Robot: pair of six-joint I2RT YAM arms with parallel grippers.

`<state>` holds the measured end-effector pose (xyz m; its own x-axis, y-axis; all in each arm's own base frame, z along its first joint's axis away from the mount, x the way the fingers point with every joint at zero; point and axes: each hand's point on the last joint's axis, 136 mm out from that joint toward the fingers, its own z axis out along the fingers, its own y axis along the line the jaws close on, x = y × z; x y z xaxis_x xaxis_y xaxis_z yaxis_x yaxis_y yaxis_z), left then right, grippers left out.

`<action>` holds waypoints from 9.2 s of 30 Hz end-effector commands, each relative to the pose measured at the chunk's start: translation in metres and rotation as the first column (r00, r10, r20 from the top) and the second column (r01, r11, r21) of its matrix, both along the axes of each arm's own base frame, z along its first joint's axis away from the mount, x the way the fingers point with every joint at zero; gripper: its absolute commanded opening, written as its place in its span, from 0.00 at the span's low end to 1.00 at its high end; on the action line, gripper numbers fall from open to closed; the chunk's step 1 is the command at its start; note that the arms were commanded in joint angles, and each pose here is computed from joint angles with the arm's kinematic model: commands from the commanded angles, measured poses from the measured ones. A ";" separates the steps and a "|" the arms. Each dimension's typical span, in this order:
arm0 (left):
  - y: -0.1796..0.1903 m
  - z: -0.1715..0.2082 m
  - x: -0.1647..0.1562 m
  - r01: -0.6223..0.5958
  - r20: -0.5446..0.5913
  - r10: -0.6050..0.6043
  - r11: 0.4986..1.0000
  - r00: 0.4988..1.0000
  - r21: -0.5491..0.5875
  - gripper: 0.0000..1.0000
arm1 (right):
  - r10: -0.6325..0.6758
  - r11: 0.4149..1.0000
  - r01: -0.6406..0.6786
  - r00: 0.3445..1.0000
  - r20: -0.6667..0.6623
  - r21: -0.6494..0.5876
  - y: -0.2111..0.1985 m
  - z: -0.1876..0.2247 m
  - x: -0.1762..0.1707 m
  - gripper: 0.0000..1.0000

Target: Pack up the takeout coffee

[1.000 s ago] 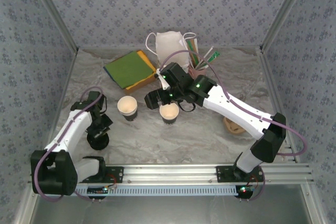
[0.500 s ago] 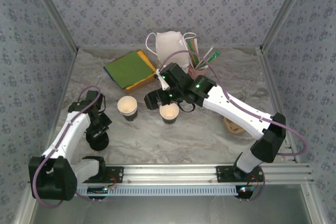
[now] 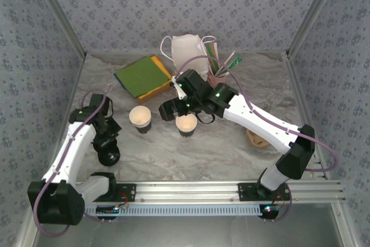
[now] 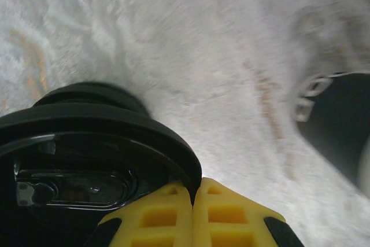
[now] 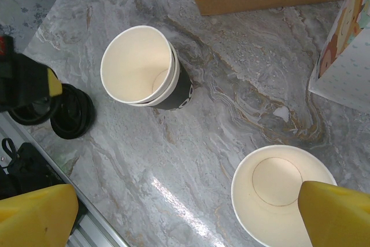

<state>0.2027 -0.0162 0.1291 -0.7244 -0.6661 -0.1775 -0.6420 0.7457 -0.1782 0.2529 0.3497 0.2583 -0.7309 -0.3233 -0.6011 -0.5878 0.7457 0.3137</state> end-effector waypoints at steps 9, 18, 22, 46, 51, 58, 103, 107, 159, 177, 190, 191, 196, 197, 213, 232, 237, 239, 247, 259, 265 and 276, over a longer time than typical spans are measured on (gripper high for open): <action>-0.056 0.152 0.049 0.206 0.447 -0.070 0.942 0.892 -0.264 0.00 | -0.071 0.996 0.067 0.995 0.063 0.050 -0.021 0.032 0.018 1.00; -0.110 0.255 0.074 0.475 0.743 -0.031 0.786 0.669 -0.395 0.00 | -0.106 0.986 0.090 0.989 0.106 0.144 -0.035 0.058 0.026 1.00; -0.148 0.276 0.078 0.607 0.803 -0.051 0.684 0.594 -0.406 0.00 | -0.113 0.969 0.083 0.986 0.119 0.232 -0.048 0.075 0.030 1.00; -0.255 0.358 0.091 0.899 0.933 0.064 0.251 0.354 -0.359 0.00 | -0.028 0.506 0.154 0.986 -0.162 0.849 -0.078 0.174 0.066 0.99; -0.258 0.375 0.097 0.912 0.932 0.131 0.199 0.338 -0.359 0.00 | 0.017 0.404 0.171 0.981 -0.194 0.899 -0.074 0.186 0.079 1.00; -0.262 0.379 0.103 0.912 0.925 0.145 0.171 0.352 -0.374 0.00 | 0.071 0.318 0.185 0.973 -0.218 0.930 -0.068 0.198 0.089 1.00; -0.269 0.371 0.116 0.903 0.910 0.157 0.145 0.384 -0.405 0.00 | 0.194 0.278 0.163 0.956 -0.221 0.947 -0.038 0.205 0.089 0.88; -0.269 0.373 0.114 0.906 0.913 0.156 0.144 0.377 -0.398 0.00 | 0.157 0.289 0.184 0.959 -0.236 0.940 -0.046 0.200 0.093 0.91; -0.268 0.371 0.115 0.908 0.915 0.160 0.146 0.371 -0.394 0.00 | 0.180 0.287 0.178 0.955 -0.235 0.941 -0.042 0.201 0.089 0.71; -0.210 0.327 0.110 0.832 0.908 0.028 0.389 0.419 -0.396 0.80 | 0.012 0.630 0.162 0.976 -0.218 0.759 -0.059 0.137 0.072 0.74; -0.181 0.272 0.096 0.743 0.853 -0.105 0.552 0.511 -0.378 1.00 | 0.019 0.932 0.001 0.999 -0.050 0.362 -0.070 0.056 0.027 0.74; -0.179 0.265 0.094 0.732 0.842 -0.122 0.569 0.525 -0.374 1.00 | 0.020 0.946 -0.008 0.999 -0.033 0.324 -0.071 0.049 0.025 0.74; -0.166 0.222 0.083 0.651 0.763 -0.190 0.667 0.618 -0.362 1.00 | 0.054 0.984 -0.063 0.997 0.054 0.167 -0.068 0.019 0.018 0.75; -0.164 0.215 0.080 0.639 0.752 -0.197 0.682 0.629 -0.356 1.00 | 0.062 0.989 -0.072 0.995 0.077 0.130 -0.067 0.013 0.017 0.75; -0.152 0.147 0.044 0.523 0.624 -0.248 0.796 0.741 -0.304 1.00 | 0.053 0.983 0.001 0.957 0.285 -0.186 -0.057 -0.053 0.016 0.76; -0.165 0.139 0.036 0.523 0.599 -0.282 0.807 0.749 -0.275 1.00 | 0.021 0.988 0.023 0.960 0.279 -0.151 -0.045 -0.089 0.008 0.75; -0.170 0.137 0.037 0.528 0.592 -0.290 0.803 0.752 -0.277 1.00 | 0.011 0.991 0.025 0.964 0.266 -0.132 -0.045 -0.092 0.008 0.76; -0.172 0.137 0.038 0.532 0.590 -0.298 0.801 0.750 -0.273 1.00 | 0.011 0.992 0.021 0.967 0.256 -0.125 -0.044 -0.094 0.006 0.76; -0.178 0.144 0.040 0.571 0.592 -0.356 0.790 0.723 -0.222 1.00 | 0.002 0.993 0.025 0.972 0.233 -0.113 -0.045 -0.099 0.004 0.76; -0.179 0.141 0.039 0.573 0.585 -0.362 0.789 0.725 -0.223 1.00 | 0.008 0.992 0.020 0.977 0.215 -0.124 -0.045 -0.108 0.000 0.76; -0.180 0.141 0.039 0.575 0.584 -0.364 0.787 0.725 -0.223 1.00 | 0.010 0.991 0.018 0.977 0.212 -0.132 -0.045 -0.113 0.000 0.76; -0.180 0.140 0.039 0.573 0.583 -0.362 0.787 0.728 -0.227 1.00 | 0.017 0.989 0.013 0.979 0.204 -0.147 -0.046 -0.120 -0.001 0.76</action>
